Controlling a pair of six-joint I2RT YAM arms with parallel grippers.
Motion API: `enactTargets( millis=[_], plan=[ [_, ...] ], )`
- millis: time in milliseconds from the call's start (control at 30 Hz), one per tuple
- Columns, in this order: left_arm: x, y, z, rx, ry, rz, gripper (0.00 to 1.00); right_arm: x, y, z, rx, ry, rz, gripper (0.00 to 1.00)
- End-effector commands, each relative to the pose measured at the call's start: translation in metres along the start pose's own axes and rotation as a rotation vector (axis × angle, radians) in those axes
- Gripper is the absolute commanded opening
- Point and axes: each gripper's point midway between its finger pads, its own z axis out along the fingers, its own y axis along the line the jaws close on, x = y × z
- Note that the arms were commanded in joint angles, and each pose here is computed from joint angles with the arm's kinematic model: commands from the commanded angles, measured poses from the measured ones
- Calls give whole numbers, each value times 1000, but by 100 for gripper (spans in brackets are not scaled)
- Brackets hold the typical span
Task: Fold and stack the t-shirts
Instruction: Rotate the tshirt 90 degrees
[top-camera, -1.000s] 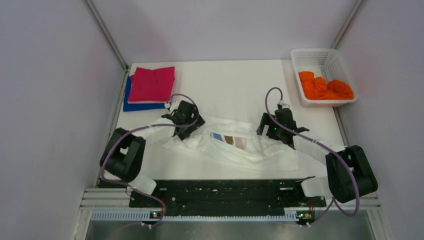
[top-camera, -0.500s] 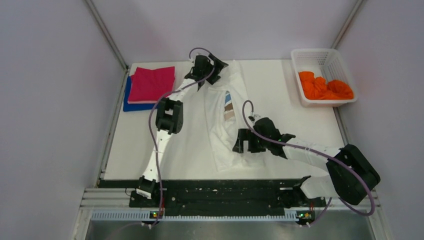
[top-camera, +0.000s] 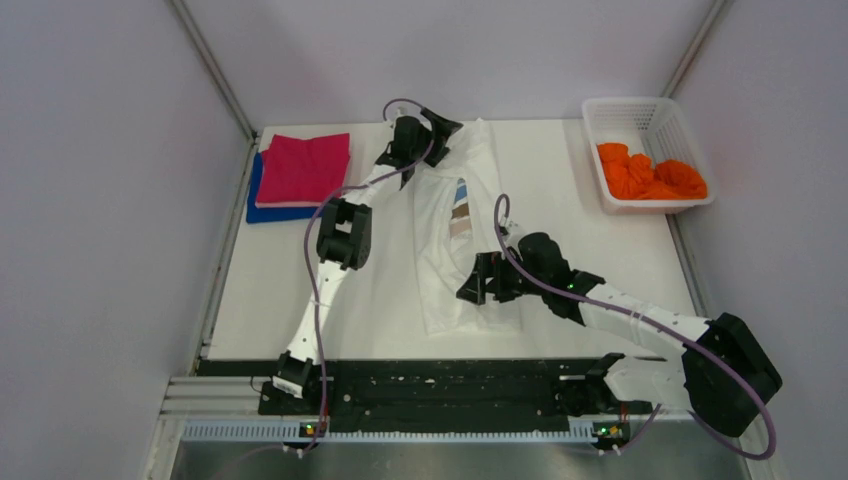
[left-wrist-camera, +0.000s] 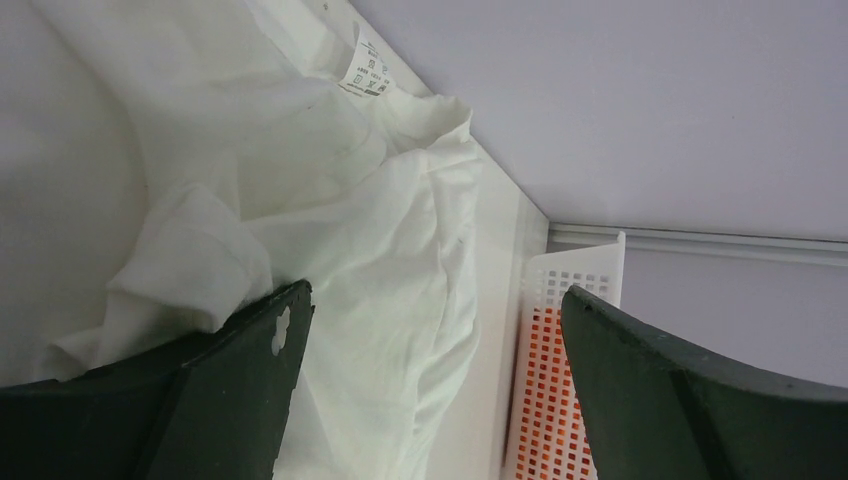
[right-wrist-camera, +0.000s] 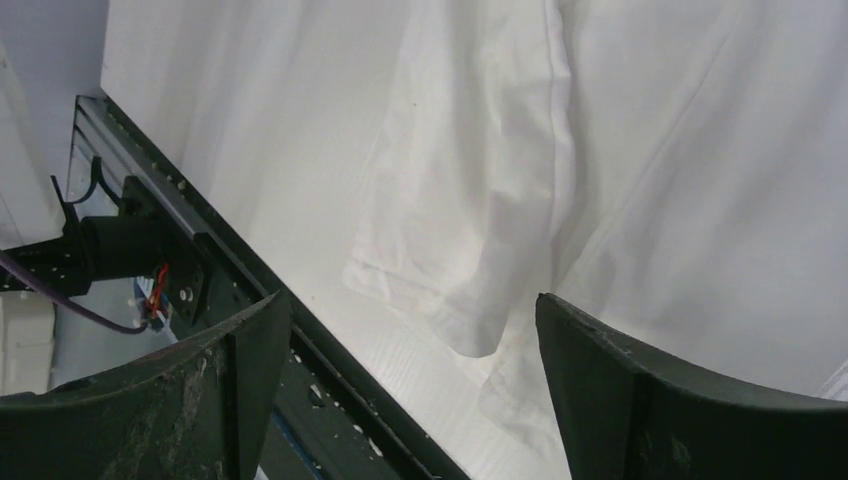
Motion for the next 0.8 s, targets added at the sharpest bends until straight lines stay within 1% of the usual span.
enactTargets(
  millis=[0,67,100,200,300,367,433,500,533,567,767],
  plan=[
    [-17,-51,-18,22,-64,107,99,-9,8,4,-15,-43,62,83],
    [-22,-52,-22,3,-91,125,99,-5,1,10,21,-34,85,77],
    [-22,-50,-22,-7,-101,128,99,-4,-2,14,38,-31,90,75],
    [-22,-42,-21,-23,-102,125,99,-1,-10,24,91,-18,101,72],
    [-19,-32,-18,-34,-92,118,99,3,-13,34,106,4,98,68],
    [-18,-25,-17,-49,-92,116,99,6,-12,38,98,19,104,55],
    [-16,-20,-15,-59,-90,116,99,9,-8,39,86,21,116,34],
    [-16,-15,-15,-66,-87,118,99,9,-4,34,73,7,125,17],
    [-17,-13,-14,-74,-95,119,99,10,-4,32,72,5,130,5],
    [-18,-11,-14,-81,-98,120,99,12,-3,29,72,8,137,0],
    [-27,-11,-17,-113,-136,162,99,48,-3,15,66,73,211,0]
  ],
)
